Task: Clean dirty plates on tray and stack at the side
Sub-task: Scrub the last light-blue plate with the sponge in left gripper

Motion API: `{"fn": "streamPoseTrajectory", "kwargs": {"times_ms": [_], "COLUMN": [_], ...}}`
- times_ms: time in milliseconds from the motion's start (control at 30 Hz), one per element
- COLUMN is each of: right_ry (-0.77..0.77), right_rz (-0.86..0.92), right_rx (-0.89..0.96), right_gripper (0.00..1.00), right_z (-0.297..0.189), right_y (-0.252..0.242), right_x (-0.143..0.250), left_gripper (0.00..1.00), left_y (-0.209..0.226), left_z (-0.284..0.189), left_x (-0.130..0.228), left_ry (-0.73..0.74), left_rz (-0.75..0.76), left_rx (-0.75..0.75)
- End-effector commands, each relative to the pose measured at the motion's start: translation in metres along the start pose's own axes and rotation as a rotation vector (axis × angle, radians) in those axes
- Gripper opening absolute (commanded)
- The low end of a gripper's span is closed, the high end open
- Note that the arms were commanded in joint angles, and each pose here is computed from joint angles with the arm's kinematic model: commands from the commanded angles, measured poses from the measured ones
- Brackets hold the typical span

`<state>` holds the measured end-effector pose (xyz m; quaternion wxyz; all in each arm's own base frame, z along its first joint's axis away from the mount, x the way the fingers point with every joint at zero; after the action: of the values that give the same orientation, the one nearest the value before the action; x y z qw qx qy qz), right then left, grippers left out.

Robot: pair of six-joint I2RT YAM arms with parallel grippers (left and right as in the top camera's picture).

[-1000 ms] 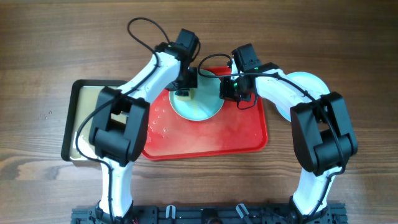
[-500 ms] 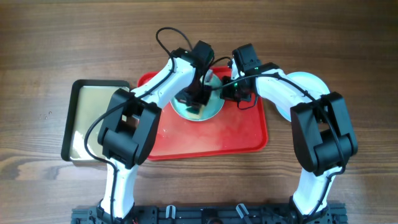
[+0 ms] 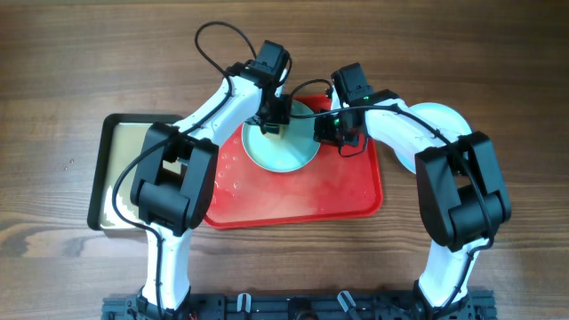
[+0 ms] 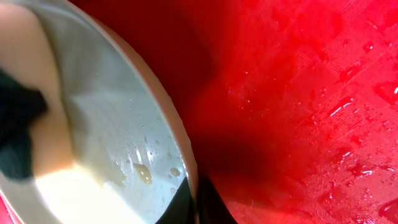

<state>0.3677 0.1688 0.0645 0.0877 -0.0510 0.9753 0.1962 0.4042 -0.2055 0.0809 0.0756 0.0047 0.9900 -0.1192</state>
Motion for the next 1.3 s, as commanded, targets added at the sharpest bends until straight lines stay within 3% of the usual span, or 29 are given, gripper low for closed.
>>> {"fn": "streamPoseTrajectory", "kwargs": {"times_ms": [0, 67, 167, 267, 367, 433, 500, 567, 667, 733, 833, 900, 1000, 1167, 1267], "right_ry": [0.037, 0.037, 0.037, 0.038, 0.037, 0.038, 0.037, 0.037, 0.034, 0.037, 0.038, 0.038, 0.037, 0.038, 0.037], "right_rz": [0.025, 0.026, 0.026, 0.026, 0.026, 0.026, 0.026, 0.026, 0.025, 0.026, 0.026, 0.026, 0.026, 0.026, 0.022], "right_rx": [0.049, 0.049, 0.049, 0.049, 0.049, 0.05, 0.05, 0.05, 0.049, 0.05, 0.05, 0.05, 0.05, 0.05, 0.05], "right_gripper": [0.04, 0.04, 0.04, 0.04, 0.04, 0.04, 0.04, 0.04, 0.04, 0.04, 0.04, 0.04, 0.04, 0.04, 0.04], "right_z": [0.013, 0.013, 0.013, 0.013, 0.013, 0.013, 0.013, 0.013, 0.013, 0.013, 0.013, 0.013, 0.013, 0.013, 0.013], "right_y": [-0.012, -0.012, -0.012, -0.012, -0.012, -0.012, -0.012, -0.012, -0.012, -0.012, -0.012, -0.012, -0.012, -0.012, -0.012], "right_x": [0.011, 0.011, 0.011, 0.011, 0.011, 0.011, 0.011, 0.011, 0.011, 0.011, 0.011, 0.011, 0.011, 0.011, 0.011], "left_gripper": [0.04, 0.04, 0.04, 0.04, 0.04, 0.04, 0.04, 0.04, 0.04, 0.04, 0.04, 0.04, 0.04, 0.04, 0.04], "left_y": [-0.023, -0.014, 0.022, 0.055, 0.066, 0.059, 0.044, 0.018, -0.028, -0.041, -0.038, -0.026, 0.009, 0.062, 0.061], "left_z": [0.009, 0.006, 0.007, 0.006, 0.004, 0.006, 0.011, 0.016, 0.012, 0.01, 0.009, 0.008, 0.01, 0.001, 0.002], "left_x": [0.037, 0.052, 0.052, 0.025, 0.001, -0.014, -0.016, -0.01, 0.014, 0.03, 0.046, 0.054, 0.052, 0.023, 0.01], "left_ry": [0.261, 0.338, 0.334, 0.146, -0.037, -0.132, -0.128, -0.041, 0.135, 0.206, 0.277, 0.319, 0.317, 0.072, -0.031], "left_rz": [0.164, 0.226, 0.231, 0.066, -0.092, -0.159, -0.167, -0.12, 0.081, 0.17, 0.254, 0.264, 0.243, -0.011, -0.05], "left_rx": [0.3, 0.27, -0.033, -0.347, -0.446, -0.393, -0.28, -0.067, 0.295, 0.381, 0.359, 0.284, 0.009, -0.501, -0.522]}}
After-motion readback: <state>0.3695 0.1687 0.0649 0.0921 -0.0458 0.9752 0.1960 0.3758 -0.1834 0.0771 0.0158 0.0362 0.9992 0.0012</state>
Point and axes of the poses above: each gripper's point midway between its finger pads, its own z axis out along the fingers, its own y axis along the line the jaws close on, x = y × z, the point moved 7 cm from there along -z, back along the fingers, and after that the axes turned 11 degrees about -z, right-handed, at the moved point
